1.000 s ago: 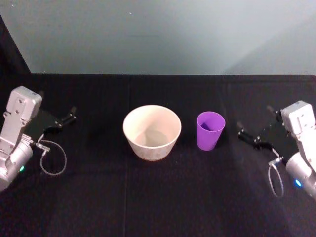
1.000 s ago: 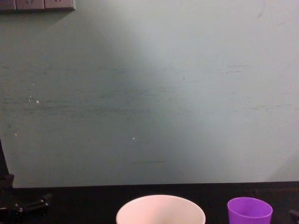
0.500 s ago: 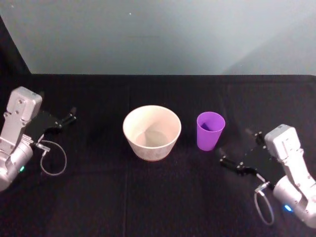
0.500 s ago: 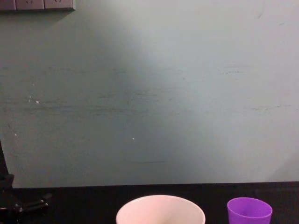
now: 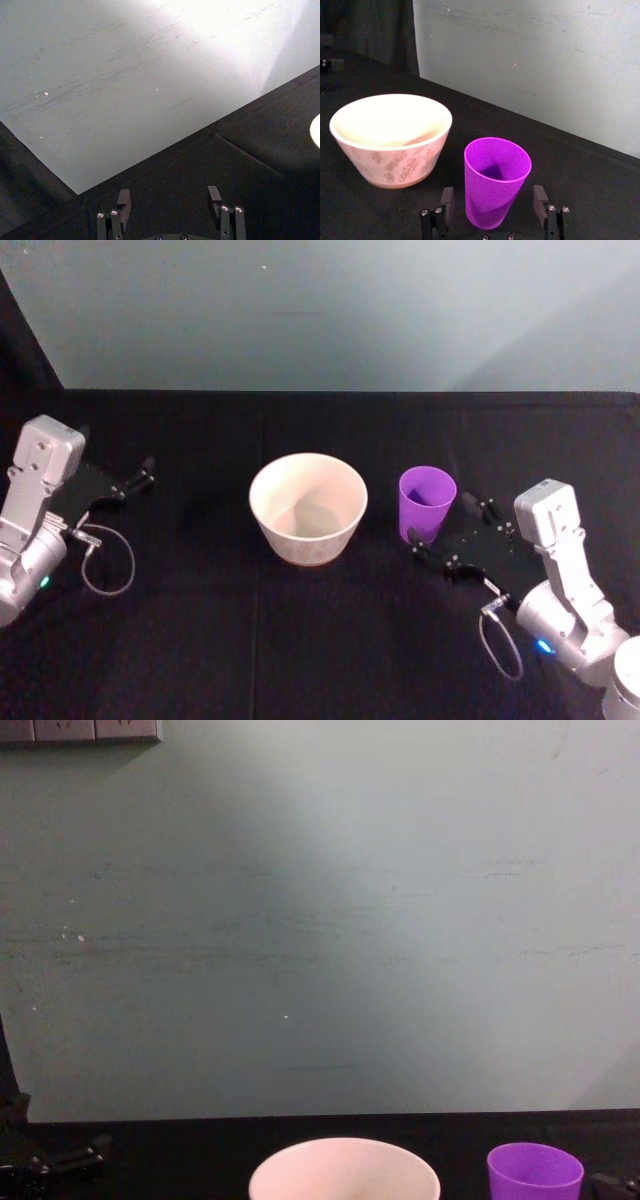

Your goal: Pick up the cup and pour the mung beans from the cup into the bowl.

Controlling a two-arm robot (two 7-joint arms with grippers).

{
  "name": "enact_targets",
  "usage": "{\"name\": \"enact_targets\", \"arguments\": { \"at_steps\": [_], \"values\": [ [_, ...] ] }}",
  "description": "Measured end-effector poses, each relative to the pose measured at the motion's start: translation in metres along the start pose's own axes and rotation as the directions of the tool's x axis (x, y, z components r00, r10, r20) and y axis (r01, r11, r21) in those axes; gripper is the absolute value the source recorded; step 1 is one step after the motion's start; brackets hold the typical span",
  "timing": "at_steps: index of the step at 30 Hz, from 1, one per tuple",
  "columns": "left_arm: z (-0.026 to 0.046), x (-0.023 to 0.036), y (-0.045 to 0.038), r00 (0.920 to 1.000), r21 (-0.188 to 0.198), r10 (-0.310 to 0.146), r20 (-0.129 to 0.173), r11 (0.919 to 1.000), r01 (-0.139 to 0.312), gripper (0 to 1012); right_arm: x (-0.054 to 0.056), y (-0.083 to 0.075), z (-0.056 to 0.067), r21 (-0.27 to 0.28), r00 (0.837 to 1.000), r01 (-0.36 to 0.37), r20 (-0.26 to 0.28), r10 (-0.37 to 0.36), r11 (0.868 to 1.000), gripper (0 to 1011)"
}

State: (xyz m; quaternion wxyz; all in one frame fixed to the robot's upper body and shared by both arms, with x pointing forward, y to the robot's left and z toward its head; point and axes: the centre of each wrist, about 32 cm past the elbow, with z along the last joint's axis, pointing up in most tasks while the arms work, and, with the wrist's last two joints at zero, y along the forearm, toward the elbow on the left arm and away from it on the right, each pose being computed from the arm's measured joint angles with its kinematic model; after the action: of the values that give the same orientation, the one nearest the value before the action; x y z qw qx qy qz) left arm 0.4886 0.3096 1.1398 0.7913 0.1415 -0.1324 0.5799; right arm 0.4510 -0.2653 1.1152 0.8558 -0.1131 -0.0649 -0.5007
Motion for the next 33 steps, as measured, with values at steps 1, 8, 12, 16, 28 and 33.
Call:
{"name": "enact_targets", "arguments": {
  "at_steps": [1, 8, 12, 16, 28, 33],
  "values": [
    [0.0000, 0.0000, 0.0000, 1.0000, 0.000, 0.000, 0.000, 1.0000, 0.000, 1000, 0.000, 0.001, -0.001, 0.003, 1.000, 0.001, -0.005, -0.001, 1.000, 1003],
    [0.0000, 0.0000, 0.0000, 1.0000, 0.000, 0.000, 0.000, 1.0000, 0.000, 1000, -0.002, 0.011, -0.004, 0.025, 0.998, 0.003, -0.057, -0.001, 1.000, 1003],
    [0.0000, 0.0000, 0.0000, 1.0000, 0.000, 0.000, 0.000, 1.0000, 0.000, 1000, -0.002, 0.014, -0.004, 0.036, 0.997, 0.003, -0.079, -0.001, 0.999, 1003],
    [0.0000, 0.0000, 0.0000, 1.0000, 0.000, 0.000, 0.000, 1.0000, 0.000, 1000, -0.001, 0.018, -0.004, 0.039, 0.996, 0.005, -0.090, -0.001, 0.999, 1003],
    [0.0000, 0.0000, 0.0000, 1.0000, 0.000, 0.000, 0.000, 1.0000, 0.000, 1000, -0.002, 0.030, -0.006, 0.038, 0.988, -0.004, -0.151, 0.010, 0.999, 1003],
    [0.0000, 0.0000, 0.0000, 1.0000, 0.000, 0.000, 0.000, 1.0000, 0.000, 1000, -0.002, 0.031, -0.006, 0.033, 0.988, -0.003, -0.156, 0.008, 0.999, 1003]
  ]
}}
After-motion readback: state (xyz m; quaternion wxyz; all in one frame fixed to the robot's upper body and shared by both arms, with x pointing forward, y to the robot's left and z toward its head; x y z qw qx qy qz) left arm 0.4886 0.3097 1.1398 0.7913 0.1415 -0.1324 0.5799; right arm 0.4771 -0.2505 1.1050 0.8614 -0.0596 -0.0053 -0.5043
